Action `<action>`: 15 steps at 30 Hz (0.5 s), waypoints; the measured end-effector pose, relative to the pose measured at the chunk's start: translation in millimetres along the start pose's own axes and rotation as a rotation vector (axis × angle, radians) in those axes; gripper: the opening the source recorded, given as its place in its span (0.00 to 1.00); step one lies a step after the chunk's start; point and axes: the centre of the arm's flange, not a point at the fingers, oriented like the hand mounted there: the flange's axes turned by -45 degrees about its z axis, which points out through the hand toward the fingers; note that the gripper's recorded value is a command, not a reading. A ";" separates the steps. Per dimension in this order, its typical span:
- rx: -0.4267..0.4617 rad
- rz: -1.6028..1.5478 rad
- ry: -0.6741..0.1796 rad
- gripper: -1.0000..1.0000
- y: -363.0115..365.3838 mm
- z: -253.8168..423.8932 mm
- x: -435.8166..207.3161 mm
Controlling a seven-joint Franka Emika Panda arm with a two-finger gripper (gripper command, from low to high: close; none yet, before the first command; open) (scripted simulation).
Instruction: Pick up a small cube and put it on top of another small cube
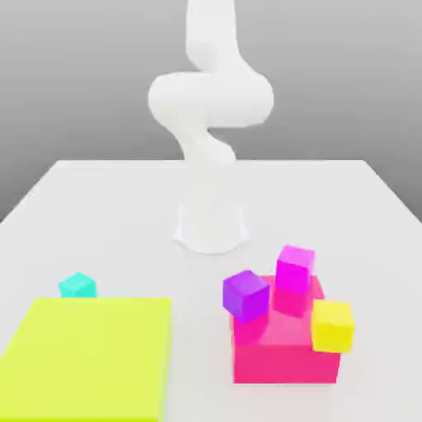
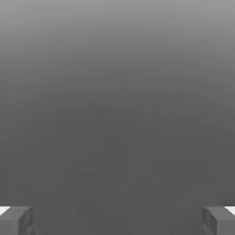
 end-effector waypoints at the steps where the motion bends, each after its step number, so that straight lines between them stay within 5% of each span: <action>1: -0.025 0.011 -0.028 0.50 9.2 20.0 -4.7; 15: -0.225 0.220 -0.400 0.50 162.0 216.2 -155.9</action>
